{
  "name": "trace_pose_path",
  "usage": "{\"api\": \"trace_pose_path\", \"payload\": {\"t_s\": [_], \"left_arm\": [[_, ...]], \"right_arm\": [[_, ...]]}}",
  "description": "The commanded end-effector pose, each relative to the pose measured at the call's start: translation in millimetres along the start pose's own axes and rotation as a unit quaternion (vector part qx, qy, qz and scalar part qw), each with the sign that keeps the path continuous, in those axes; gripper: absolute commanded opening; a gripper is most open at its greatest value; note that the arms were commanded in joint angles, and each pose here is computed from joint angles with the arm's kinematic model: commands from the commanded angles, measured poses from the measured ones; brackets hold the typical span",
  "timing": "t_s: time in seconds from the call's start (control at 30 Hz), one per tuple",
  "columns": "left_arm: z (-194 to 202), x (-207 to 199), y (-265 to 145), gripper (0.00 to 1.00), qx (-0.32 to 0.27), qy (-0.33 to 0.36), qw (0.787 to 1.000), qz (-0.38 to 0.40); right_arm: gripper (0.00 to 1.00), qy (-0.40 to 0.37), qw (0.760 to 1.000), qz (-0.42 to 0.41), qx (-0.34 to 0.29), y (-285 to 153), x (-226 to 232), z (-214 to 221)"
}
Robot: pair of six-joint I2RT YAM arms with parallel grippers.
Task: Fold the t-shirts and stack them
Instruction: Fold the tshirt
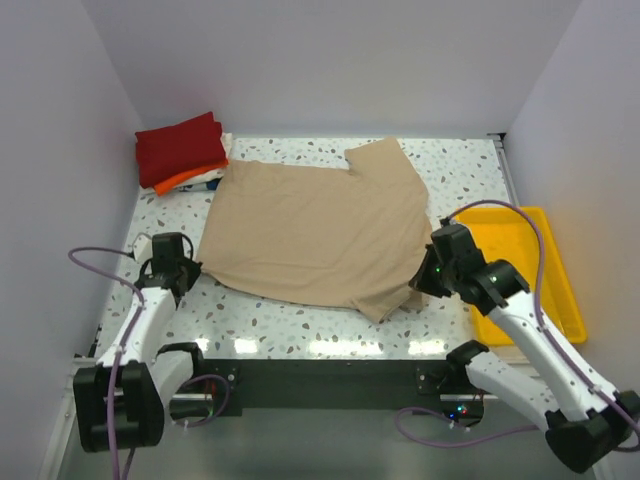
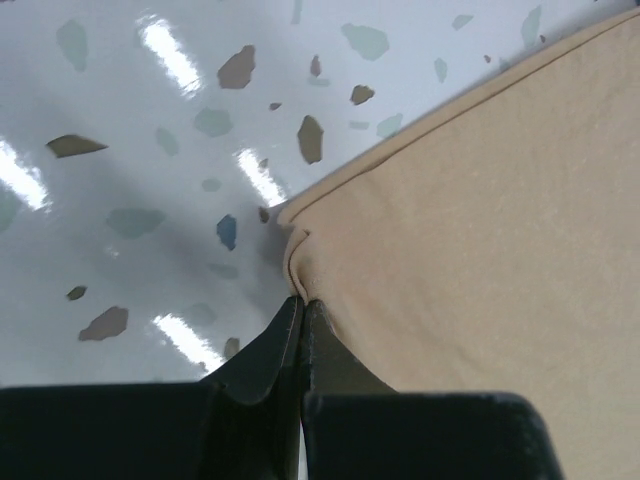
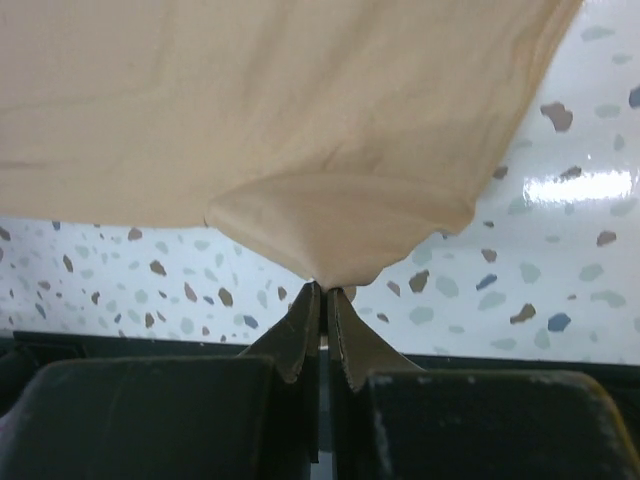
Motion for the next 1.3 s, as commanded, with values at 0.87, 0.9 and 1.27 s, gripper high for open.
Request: {"api": "trace_pose_path", "payload": {"t_s": [0.87,0.9,1.27], "left_arm": [[-19,-120,60,0.09,0.011,-0.042,0.998,0.055],[-19,-121,61,0.09,0.012,-0.042,0.998,0.054],[-14,-135,68,0.09,0.021,-0.034,0.998,0.057]], "right_arm": [[0.00,0.062,0.985,0.052,-0.153,80,-5,-185],[0.00,0.062,0.985,0.053,-0.154,80,-5,-187],[0.00,0.052,0.986,0.046,-0.151,96,-2,-211]]}}
Point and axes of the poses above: each gripper's point midway between its finger pads, its own y axis out along the fingers, its own x axis along the line the jaws close on, z = x × y, the point moved 5 cm from there along -y, back along the fingers, and after that the axes turned 15 degrees about -y, right-handed, at the moved point
